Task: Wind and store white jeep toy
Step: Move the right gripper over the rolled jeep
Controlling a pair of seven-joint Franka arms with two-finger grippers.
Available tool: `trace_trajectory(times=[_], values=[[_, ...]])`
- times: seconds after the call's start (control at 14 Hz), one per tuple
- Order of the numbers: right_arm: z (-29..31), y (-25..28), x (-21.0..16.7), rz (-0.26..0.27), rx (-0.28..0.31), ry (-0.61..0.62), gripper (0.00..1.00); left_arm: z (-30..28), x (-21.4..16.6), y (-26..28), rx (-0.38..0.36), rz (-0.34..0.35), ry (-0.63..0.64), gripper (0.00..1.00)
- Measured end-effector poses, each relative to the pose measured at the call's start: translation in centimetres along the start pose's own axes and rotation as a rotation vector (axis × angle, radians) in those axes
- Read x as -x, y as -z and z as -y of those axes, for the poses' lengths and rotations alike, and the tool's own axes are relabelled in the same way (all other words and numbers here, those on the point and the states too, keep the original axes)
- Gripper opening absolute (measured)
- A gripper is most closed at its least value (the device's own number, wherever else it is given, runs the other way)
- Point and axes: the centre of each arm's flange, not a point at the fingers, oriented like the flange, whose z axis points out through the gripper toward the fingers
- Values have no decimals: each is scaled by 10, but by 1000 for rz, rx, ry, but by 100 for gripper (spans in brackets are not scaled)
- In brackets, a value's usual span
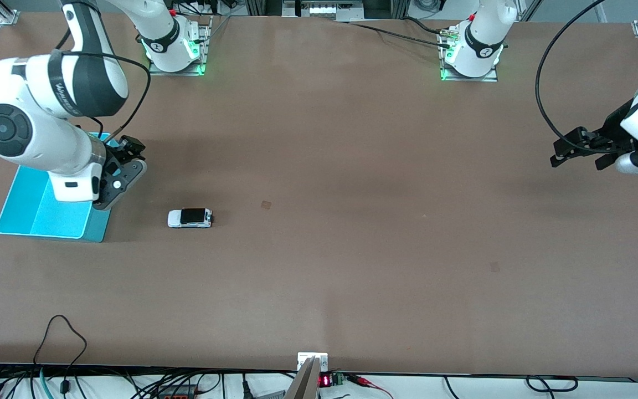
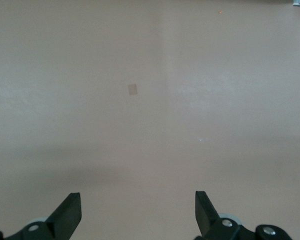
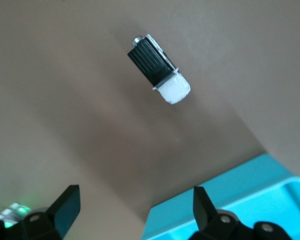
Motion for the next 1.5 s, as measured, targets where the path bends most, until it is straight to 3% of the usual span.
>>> trace_trajectory(times=[0.14, 0.57, 0.86, 1.5], values=[[3, -20, -4, -22, 15, 107, 100, -1, -5, 10, 0, -12, -1, 100], [15, -69, -16, -106, 82, 348, 100, 0, -8, 22, -14, 57, 3, 100], [28, -105, -34, -116, 139, 525, 100, -2, -8, 18, -21, 68, 37, 100], [23, -177, -65, -161, 167, 618, 100, -14, -7, 15, -23, 79, 19, 100]])
